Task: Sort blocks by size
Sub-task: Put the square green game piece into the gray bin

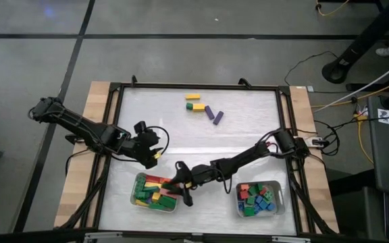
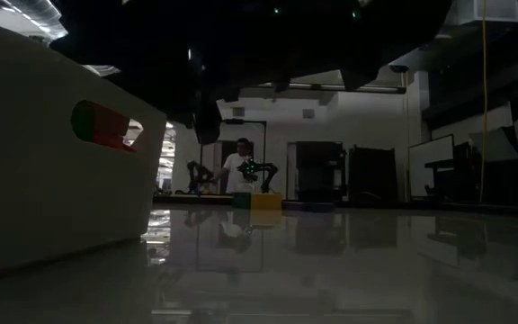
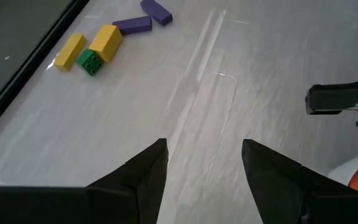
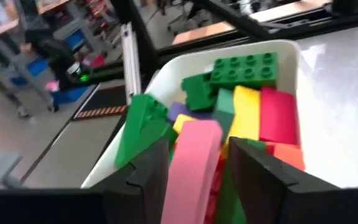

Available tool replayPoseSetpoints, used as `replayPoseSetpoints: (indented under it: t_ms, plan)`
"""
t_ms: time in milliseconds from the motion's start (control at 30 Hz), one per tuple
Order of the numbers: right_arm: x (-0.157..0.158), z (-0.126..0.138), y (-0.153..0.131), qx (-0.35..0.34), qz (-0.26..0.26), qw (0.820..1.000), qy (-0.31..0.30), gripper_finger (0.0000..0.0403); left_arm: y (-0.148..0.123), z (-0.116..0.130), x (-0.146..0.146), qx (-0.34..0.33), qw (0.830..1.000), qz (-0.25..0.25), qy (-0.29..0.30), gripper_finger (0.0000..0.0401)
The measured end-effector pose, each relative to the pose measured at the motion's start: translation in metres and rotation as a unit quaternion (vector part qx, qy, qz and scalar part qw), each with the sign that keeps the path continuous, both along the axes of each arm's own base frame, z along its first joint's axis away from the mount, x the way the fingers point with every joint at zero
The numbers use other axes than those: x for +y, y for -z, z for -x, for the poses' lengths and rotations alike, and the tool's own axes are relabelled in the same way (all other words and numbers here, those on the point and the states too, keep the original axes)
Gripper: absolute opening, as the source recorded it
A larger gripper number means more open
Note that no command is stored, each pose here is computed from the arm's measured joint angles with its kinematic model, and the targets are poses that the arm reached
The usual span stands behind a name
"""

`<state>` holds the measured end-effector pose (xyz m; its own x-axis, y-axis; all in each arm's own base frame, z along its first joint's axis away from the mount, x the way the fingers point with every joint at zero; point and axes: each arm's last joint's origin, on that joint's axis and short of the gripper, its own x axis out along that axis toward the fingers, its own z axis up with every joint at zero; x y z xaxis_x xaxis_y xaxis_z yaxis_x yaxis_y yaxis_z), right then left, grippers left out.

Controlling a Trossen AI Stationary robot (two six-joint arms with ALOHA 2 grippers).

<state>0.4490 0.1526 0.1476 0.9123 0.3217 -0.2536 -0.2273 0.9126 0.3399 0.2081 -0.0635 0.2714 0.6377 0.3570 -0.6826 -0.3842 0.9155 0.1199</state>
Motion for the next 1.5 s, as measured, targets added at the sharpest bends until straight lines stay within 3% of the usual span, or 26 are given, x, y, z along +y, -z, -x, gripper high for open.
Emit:
replayPoseSetpoints:
  t_ms: [200, 433, 700, 833, 1000, 1100, 1233, 1367, 1500]
  plan:
    - [-0.013, 0.006, -0.023, 0.025, 0.055, 0.998, -0.030, 0.0167, -0.003, -0.004, -0.001, -0.025, 1.000, 0.003, 0.000, 0.0194]
    - [-0.046, 0.038, -0.069, 0.144, 0.153, 0.978, 0.009, 0.0167, -0.011, -0.017, 0.020, -0.072, 0.996, -0.033, -0.044, 0.0194]
    - [-0.079, 0.094, -0.125, 0.235, 0.252, 0.932, 0.114, 0.0168, -0.007, -0.044, 0.084, -0.087, 0.990, -0.031, -0.107, 0.0194]
    - [-0.089, 0.124, -0.146, 0.266, 0.295, 0.905, 0.152, 0.0168, 0.006, -0.061, 0.123, -0.092, 0.987, -0.015, -0.128, 0.0194]
    - [-0.097, 0.153, -0.164, 0.292, 0.322, 0.885, 0.166, 0.0168, 0.030, -0.076, 0.170, -0.097, 0.980, -0.011, -0.176, 0.0194]
    - [-0.101, 0.168, -0.167, 0.324, 0.336, 0.871, 0.156, 0.0168, 0.047, -0.081, 0.193, -0.063, 0.987, -0.037, -0.143, 0.0194]
    - [-0.104, 0.181, -0.164, 0.373, 0.356, 0.845, 0.140, 0.0168, 0.069, -0.090, 0.211, -0.013, 0.996, -0.076, -0.041, 0.0194]
    - [-0.105, 0.186, -0.150, 0.401, 0.366, 0.830, 0.129, 0.0168, 0.088, -0.097, 0.216, 0.018, 0.995, -0.094, 0.037, 0.0194]
    - [-0.105, 0.191, -0.128, 0.431, 0.369, 0.816, 0.111, 0.0168, 0.100, -0.101, 0.216, 0.046, 0.990, -0.115, 0.074, 0.0194]
